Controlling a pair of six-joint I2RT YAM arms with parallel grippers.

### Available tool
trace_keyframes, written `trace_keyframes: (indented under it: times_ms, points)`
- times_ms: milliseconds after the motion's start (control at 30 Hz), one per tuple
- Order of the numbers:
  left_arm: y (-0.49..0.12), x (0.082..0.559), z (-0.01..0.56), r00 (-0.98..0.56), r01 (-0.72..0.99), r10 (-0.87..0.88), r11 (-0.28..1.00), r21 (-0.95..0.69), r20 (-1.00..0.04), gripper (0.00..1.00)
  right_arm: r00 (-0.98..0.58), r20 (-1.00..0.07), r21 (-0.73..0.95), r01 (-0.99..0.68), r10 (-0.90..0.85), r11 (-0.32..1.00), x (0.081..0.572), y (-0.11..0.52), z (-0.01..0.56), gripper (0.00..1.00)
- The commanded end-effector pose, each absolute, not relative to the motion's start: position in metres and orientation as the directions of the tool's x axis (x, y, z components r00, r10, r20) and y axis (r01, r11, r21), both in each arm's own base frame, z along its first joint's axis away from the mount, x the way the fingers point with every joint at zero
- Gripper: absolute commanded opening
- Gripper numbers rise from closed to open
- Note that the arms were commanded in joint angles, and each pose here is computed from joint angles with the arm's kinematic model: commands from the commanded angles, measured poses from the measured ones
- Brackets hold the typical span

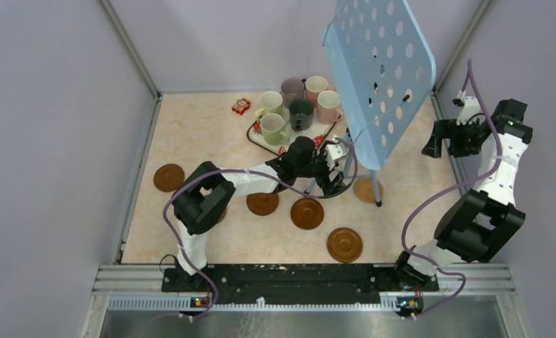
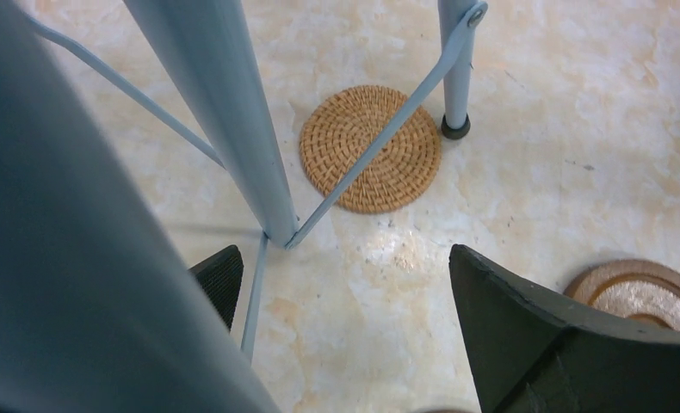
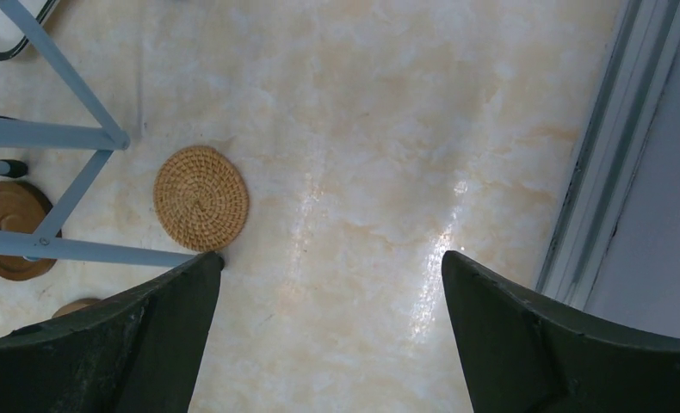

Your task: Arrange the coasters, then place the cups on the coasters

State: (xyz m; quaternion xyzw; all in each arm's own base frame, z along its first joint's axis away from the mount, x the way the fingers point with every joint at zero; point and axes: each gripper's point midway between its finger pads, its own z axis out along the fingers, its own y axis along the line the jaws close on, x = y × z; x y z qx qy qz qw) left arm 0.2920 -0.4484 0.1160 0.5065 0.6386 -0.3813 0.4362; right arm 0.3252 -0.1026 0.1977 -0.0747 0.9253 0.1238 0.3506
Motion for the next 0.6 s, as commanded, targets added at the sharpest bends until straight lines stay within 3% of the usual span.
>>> trace_keyframes:
  times_ms: [0,567]
  points:
    - [-0.474,0.299,0.118,-0.147,0.970,0.276,0.228,-0.084,-0.950,0.94,-0.704,-0.707,0.146,-0.242,-0.070,0.959,0.330,-0.114,0.218,0.98]
    - [-0.542,0.364,0.102,-0.162,0.937,0.209,0.338,-0.084,-0.964,0.93,-0.732,-0.676,0.113,-0.211,-0.080,0.971,0.309,-0.153,0.222,0.98]
